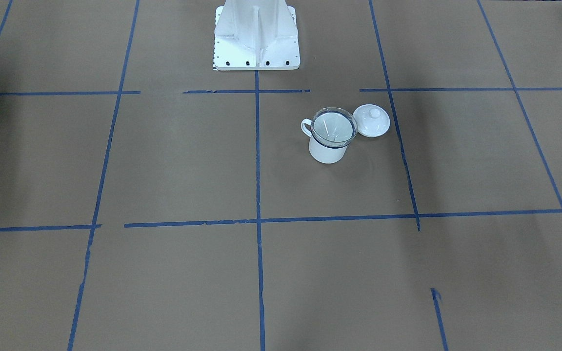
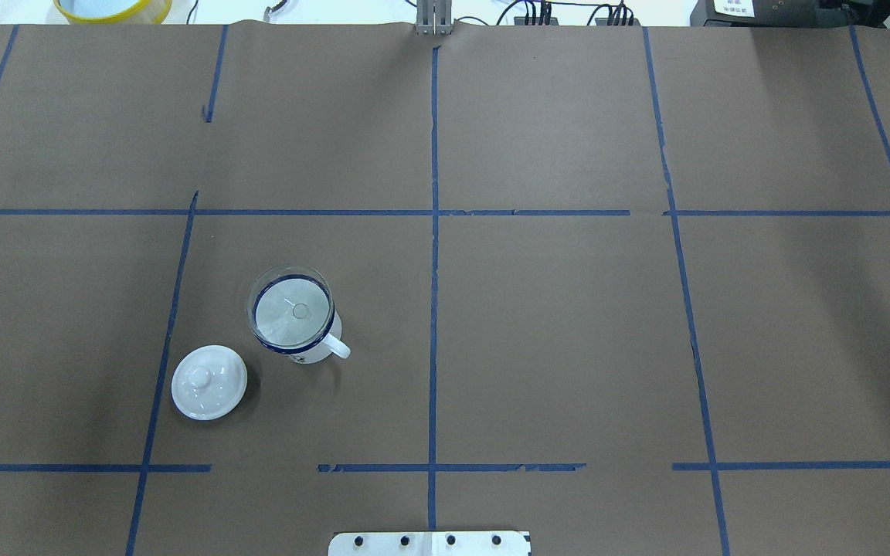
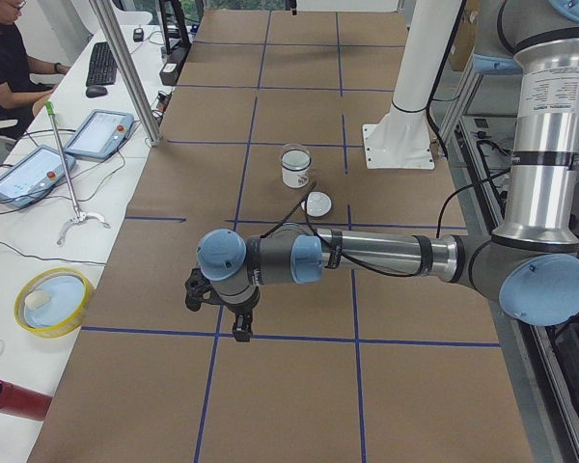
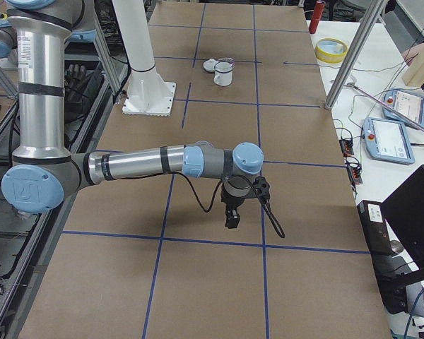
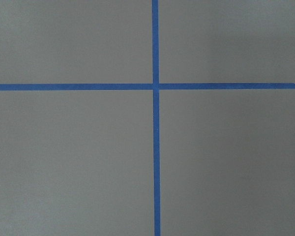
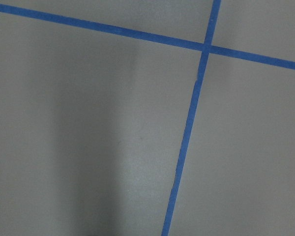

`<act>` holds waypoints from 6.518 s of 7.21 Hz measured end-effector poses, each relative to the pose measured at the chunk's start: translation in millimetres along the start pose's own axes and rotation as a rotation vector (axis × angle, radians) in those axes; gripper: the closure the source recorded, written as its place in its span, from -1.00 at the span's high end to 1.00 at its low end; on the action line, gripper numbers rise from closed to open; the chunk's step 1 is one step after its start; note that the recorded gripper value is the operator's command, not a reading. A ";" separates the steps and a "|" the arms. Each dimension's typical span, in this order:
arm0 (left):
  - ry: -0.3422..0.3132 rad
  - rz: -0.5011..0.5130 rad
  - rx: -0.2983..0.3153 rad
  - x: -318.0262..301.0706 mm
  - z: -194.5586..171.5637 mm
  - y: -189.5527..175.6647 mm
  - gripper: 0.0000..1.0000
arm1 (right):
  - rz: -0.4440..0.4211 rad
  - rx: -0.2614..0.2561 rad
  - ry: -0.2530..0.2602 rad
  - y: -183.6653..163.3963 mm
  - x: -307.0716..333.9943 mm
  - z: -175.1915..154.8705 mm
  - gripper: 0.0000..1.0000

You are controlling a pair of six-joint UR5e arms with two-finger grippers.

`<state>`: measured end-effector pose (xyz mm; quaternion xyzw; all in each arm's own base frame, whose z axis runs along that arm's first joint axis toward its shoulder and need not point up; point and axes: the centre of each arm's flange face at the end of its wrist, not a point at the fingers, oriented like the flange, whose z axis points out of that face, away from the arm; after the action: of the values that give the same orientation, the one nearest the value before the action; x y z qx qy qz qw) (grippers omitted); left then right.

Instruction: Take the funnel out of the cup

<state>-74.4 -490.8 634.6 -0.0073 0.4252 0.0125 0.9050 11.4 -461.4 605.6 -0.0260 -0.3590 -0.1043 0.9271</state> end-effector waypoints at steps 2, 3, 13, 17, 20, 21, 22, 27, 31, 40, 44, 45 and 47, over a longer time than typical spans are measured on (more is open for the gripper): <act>0.000 -0.014 -0.009 6.0 -5.3 -2.5 1.00 | 0.000 0.000 0.000 0.0 0.0 0.0 1.00; 0.001 -0.027 -0.019 6.5 -5.7 -1.5 1.00 | 0.000 0.000 0.000 0.0 0.0 0.0 1.00; 0.096 -0.307 0.121 268.5 -31.5 -34.8 1.00 | 0.000 0.000 0.000 0.0 0.0 0.0 1.00; 0.170 -0.648 0.167 535.1 7.3 -22.1 1.00 | 0.000 0.000 0.000 0.0 0.0 0.0 1.00; 0.138 -0.787 0.247 628.9 72.5 12.7 1.00 | 0.000 0.000 0.000 0.0 0.0 0.0 1.00; 0.107 -0.813 0.262 643.7 94.6 17.0 0.97 | 0.000 0.000 0.000 0.0 0.0 0.0 1.00; 0.090 -0.845 0.263 651.6 109.4 22.5 0.95 | 0.000 0.000 0.000 0.0 0.0 0.0 1.00; 0.035 -0.894 0.221 664.9 149.5 41.9 0.16 | 0.000 0.000 0.000 0.0 0.0 0.0 1.00; 0.032 -0.890 0.213 668.8 152.7 44.7 -0.70 | 0.001 0.000 0.000 0.0 0.0 0.0 1.00; -0.007 -0.842 0.294 688.2 35.0 24.8 -1.00 | 0.000 0.000 0.000 0.0 0.0 0.0 1.00; 0.290 -0.733 0.435 644.0 25.4 -58.4 -1.00 | 0.001 0.000 0.000 0.0 0.0 0.0 1.00; 0.374 -0.703 0.475 629.0 51.7 -84.2 -1.00 | 0.001 0.000 0.000 0.0 0.0 0.0 1.00; 0.540 -0.708 0.585 588.4 121.4 -129.9 -1.00 | 0.000 0.000 0.000 0.0 0.0 0.0 1.00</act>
<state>398.2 -608.0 259.5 0.0993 0.6004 -0.4151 0.6763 11.4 -461.4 605.6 -0.0260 -0.3590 -0.1041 0.9271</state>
